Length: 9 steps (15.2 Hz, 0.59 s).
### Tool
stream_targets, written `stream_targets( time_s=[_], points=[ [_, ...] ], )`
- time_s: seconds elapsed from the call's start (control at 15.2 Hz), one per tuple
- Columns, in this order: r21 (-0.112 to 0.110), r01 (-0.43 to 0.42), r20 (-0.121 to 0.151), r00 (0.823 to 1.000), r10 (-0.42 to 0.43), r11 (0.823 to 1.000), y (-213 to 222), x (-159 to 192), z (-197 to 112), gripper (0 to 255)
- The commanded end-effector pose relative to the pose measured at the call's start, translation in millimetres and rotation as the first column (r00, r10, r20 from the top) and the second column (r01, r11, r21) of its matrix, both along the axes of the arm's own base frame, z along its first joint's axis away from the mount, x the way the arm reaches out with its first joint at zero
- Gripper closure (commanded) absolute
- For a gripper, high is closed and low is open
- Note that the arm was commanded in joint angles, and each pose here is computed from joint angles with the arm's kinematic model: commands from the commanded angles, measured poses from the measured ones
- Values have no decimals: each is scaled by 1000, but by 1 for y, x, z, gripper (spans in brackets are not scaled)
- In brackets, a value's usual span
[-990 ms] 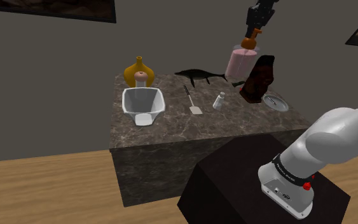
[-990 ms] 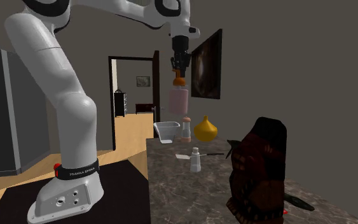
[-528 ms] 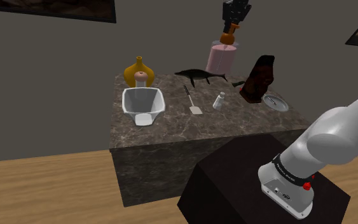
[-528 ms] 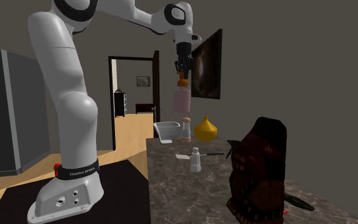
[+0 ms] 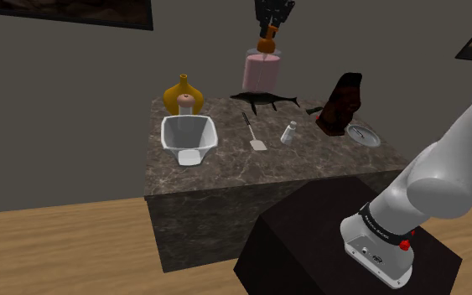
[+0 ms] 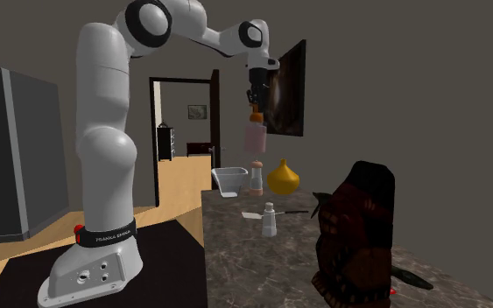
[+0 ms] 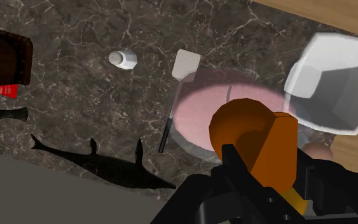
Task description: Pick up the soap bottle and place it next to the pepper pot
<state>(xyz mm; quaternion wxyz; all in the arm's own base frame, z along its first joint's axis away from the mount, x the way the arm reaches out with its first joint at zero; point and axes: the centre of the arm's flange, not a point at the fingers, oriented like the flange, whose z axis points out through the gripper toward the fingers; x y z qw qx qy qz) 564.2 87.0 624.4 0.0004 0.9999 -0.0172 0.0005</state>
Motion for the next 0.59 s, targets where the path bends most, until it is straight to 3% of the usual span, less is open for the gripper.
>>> stream_targets(
  time_s=[0.0, 0.53],
  points=[
    [1, 1, 0, 1000, -1, 1000, 20, 19, 1, 255],
    [1, 1, 0, 1000, -1, 1000, 90, 96, -1, 255]
  ],
)
